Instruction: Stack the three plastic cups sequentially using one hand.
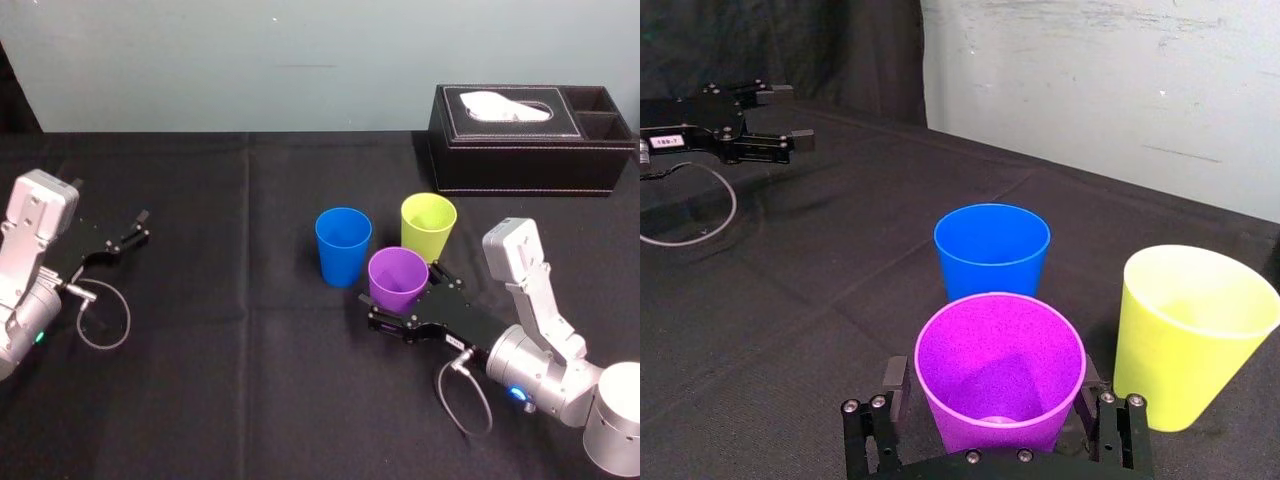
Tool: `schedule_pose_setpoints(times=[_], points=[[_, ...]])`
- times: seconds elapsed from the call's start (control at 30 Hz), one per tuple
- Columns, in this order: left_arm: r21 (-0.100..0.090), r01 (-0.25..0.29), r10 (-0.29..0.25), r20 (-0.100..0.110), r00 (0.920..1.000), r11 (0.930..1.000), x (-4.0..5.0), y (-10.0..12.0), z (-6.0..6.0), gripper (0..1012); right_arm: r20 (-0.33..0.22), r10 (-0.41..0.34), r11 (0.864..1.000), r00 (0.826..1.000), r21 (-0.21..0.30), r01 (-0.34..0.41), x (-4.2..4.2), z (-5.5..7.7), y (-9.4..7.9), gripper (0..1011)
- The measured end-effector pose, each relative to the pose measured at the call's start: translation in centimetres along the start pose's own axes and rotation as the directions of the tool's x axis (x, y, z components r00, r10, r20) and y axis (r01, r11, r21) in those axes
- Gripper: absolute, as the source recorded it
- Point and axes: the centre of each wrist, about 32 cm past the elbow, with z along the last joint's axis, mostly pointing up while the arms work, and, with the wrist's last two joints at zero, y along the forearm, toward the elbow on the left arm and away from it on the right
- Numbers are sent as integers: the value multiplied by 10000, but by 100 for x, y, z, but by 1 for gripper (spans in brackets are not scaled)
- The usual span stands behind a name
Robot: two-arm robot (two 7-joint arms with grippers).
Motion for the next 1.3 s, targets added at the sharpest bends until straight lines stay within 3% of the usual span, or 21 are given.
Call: schedule_pose_setpoints(times=[0.17, 0.47, 0.83, 1.2, 1.3], points=[[1, 0, 0, 1, 10000, 10000, 0, 0, 0, 1011, -1, -1, 10000, 10000, 3, 1, -1, -1, -5, 980], [0, 0, 0, 1, 10000, 10000, 0, 0, 0, 1011, -6, -4, 10000, 10000, 22, 4, -2, 2, -9, 773], [0, 0, 0, 1, 10000, 10000, 0, 0, 0, 1011, -111, -57, 10000, 9999, 40, 58, 0, 23, -30, 734], [1, 0, 0, 1, 10000, 10000, 0, 0, 0, 1011, 277, -188, 9993, 9994, -332, 198, 27, 411, -203, 735], [0, 0, 0, 1, 10000, 10000, 0, 0, 0, 1011, 306, -45, 9995, 9995, -296, 54, 68, 590, -245, 735]])
